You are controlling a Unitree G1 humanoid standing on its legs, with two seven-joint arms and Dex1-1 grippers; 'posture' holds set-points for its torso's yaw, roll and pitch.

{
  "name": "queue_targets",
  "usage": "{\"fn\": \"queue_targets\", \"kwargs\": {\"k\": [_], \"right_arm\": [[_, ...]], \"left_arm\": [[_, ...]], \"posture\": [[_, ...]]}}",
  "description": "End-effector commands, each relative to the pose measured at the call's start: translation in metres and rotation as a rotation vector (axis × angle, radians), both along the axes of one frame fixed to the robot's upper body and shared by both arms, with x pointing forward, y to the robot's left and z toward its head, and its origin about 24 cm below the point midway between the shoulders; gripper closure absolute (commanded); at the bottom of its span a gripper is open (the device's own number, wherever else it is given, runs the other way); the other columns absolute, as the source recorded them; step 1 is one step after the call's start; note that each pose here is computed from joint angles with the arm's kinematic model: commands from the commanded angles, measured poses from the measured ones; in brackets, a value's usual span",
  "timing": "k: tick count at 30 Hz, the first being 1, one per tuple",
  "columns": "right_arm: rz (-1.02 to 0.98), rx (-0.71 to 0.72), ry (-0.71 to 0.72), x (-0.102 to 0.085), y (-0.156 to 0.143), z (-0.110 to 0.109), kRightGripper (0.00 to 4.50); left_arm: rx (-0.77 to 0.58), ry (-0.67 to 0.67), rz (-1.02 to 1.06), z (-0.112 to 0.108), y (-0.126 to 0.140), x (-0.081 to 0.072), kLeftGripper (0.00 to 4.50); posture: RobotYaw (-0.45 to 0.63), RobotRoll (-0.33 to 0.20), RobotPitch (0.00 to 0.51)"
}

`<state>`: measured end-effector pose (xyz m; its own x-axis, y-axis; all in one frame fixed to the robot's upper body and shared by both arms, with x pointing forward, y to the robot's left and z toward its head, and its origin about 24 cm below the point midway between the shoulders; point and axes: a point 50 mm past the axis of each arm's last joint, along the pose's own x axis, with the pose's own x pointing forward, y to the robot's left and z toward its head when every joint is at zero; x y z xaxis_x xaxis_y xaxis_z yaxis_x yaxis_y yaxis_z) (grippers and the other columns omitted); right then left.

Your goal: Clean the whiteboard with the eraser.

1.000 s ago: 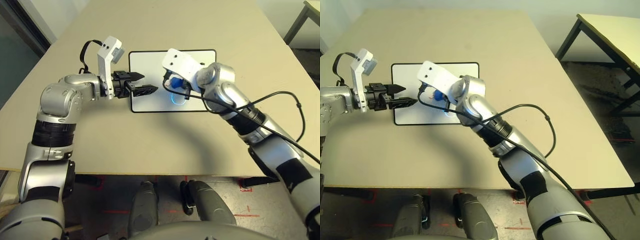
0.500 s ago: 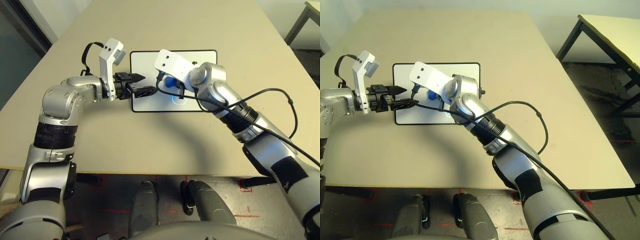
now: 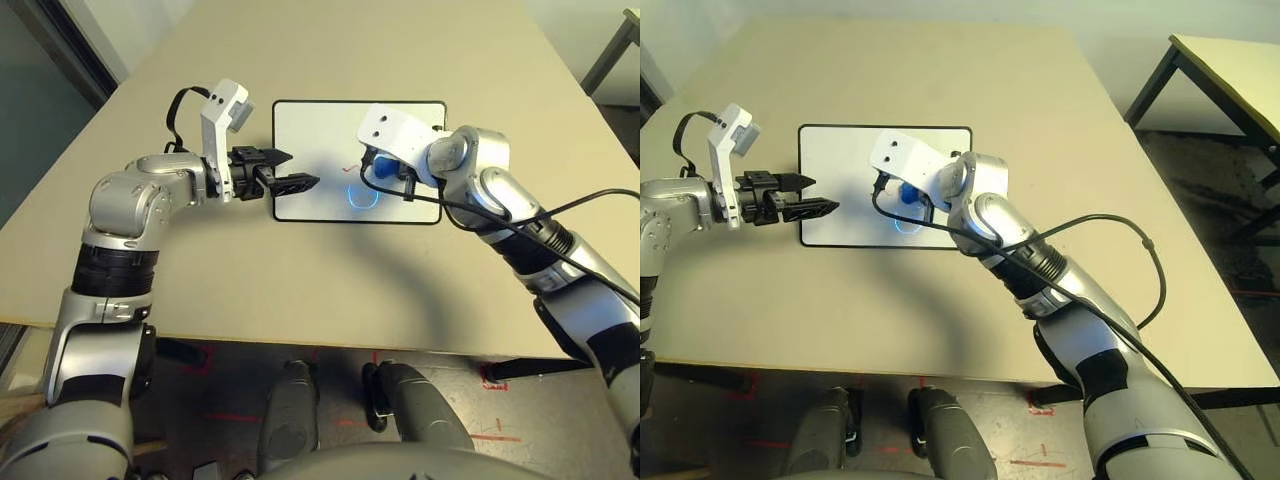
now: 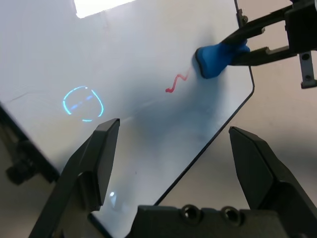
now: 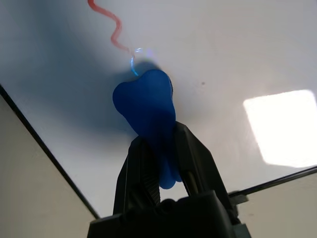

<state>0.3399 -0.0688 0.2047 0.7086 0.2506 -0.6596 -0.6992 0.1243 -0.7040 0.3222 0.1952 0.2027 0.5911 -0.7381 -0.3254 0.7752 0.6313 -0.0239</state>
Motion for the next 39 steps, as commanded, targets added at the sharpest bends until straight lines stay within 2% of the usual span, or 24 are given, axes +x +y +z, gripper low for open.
{"fn": "queue_targets", "kwargs": {"k": [1,10,17,21,28,31,32,36,39], "right_arm": [[0.029,-0.004,0.026,-0.005,0.017,-0.004,3.90],[0.088,0.030,0.032,-0.003,0.046,-0.008,3.90],[0.085,0.032,0.027,0.009,0.044,-0.016,3.90],[0.056,0.018,0.033,0.013,0.028,-0.022,3.90],[-0.076,-0.051,0.051,0.013,-0.037,-0.034,3.90],[-0.098,-0.059,0.048,0.013,-0.047,-0.033,3.90],[-0.099,-0.058,0.046,0.013,-0.047,-0.032,3.90],[-0.066,-0.026,0.027,0.007,-0.014,-0.011,3.90],[-0.043,-0.006,0.025,0.005,0.003,-0.006,3.90]], "left_arm": [[0.010,0.005,-0.012,-0.001,-0.002,0.000,0.00],[0.010,0.014,-0.004,-0.002,0.000,-0.004,0.00],[0.012,0.018,0.007,-0.002,0.002,-0.007,0.00],[0.012,0.020,0.008,-0.003,0.001,-0.007,0.00],[0.008,0.021,-0.003,-0.005,-0.002,-0.004,0.00],[0.005,0.022,-0.013,-0.006,-0.005,-0.002,0.00],[0.004,0.022,-0.016,-0.006,-0.005,-0.002,0.00],[0.003,0.019,-0.022,-0.004,-0.006,0.000,0.00],[0.005,0.020,-0.024,-0.004,-0.006,0.000,0.00]], "posture": [[-0.07,0.000,0.160],[-0.04,0.000,0.175],[-0.03,0.000,0.180],[-0.04,0.000,0.180],[-0.08,0.000,0.171],[-0.08,0.000,0.171],[-0.08,0.000,0.171],[-0.08,0.000,0.171],[-0.08,0.000,0.170]]}}
